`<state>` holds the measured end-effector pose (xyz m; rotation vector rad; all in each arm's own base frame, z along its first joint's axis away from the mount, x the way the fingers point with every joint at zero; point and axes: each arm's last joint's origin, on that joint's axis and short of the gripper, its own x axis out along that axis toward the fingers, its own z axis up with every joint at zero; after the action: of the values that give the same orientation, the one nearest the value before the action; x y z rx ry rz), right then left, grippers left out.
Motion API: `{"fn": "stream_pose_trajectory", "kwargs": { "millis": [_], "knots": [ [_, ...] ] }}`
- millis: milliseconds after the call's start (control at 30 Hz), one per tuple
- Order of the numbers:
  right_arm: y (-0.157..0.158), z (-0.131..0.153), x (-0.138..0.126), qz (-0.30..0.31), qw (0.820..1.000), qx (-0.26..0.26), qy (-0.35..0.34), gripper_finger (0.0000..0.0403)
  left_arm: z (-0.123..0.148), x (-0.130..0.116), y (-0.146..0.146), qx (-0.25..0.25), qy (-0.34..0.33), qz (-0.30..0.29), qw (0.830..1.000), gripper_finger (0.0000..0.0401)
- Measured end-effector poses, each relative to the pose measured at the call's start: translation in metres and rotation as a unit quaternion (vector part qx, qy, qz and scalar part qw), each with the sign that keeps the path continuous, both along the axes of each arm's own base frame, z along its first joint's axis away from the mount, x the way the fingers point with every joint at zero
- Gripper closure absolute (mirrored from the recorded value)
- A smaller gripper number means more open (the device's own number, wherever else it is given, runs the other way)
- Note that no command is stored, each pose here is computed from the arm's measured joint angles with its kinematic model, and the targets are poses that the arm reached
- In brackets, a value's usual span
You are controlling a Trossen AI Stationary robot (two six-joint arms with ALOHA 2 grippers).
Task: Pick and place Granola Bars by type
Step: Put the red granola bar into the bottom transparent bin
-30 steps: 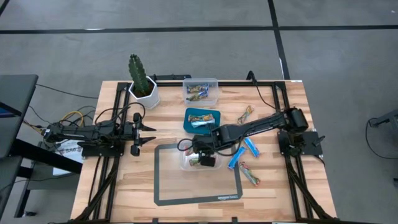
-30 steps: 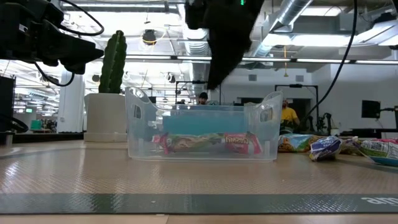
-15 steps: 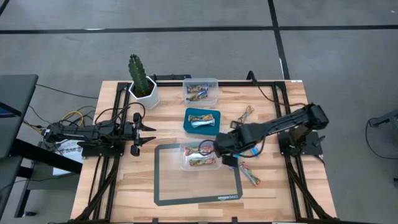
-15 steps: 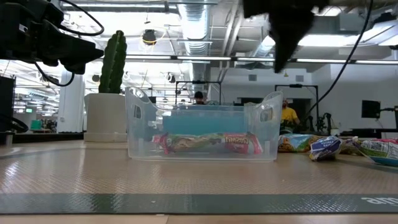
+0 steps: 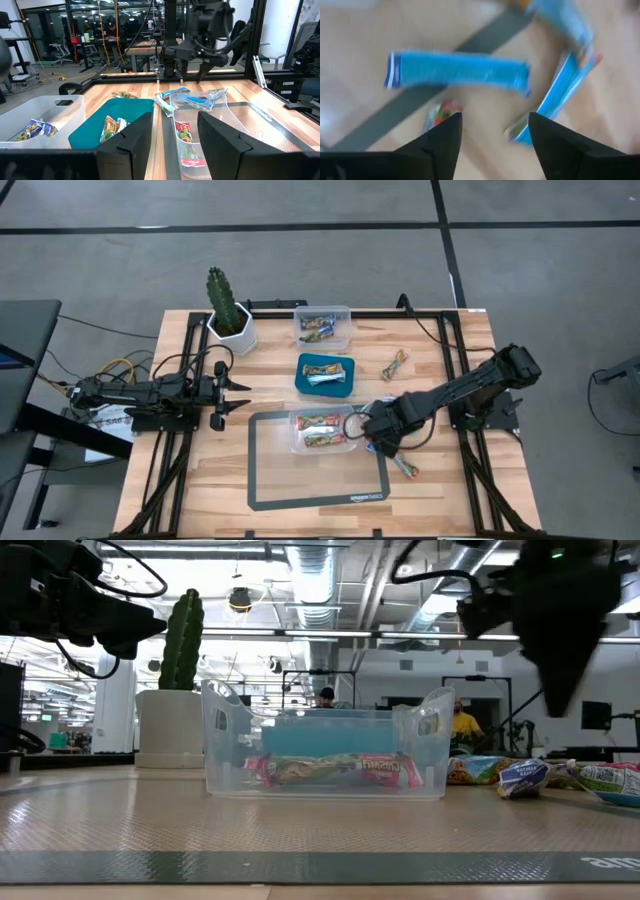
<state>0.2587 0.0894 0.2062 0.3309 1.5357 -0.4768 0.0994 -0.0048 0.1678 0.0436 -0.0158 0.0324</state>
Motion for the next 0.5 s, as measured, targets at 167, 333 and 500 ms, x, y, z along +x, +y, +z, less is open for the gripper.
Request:
{"fn": "stream_pose_trajectory", "kwargs": {
  "millis": [167, 333, 500],
  "knots": [
    [0.017, -0.001, -0.01, -0.027, 0.999, 0.015, 0.016, 0.0172, 0.0, 0.0, 0.0, 0.0, 0.0, 0.0, 1.0, 0.0248],
    [0.036, -0.003, -0.017, -0.042, 0.998, 0.037, 0.024, 0.0174, 0.0, 0.0, 0.0, 0.0, 0.0, 0.0, 1.0, 0.0248],
    [0.05, -0.005, -0.02, -0.053, 0.997, 0.057, 0.021, 0.0175, 0.0, 0.0, 0.0, 0.0, 0.0, 0.0, 1.0, 0.0248]
  ]
}}
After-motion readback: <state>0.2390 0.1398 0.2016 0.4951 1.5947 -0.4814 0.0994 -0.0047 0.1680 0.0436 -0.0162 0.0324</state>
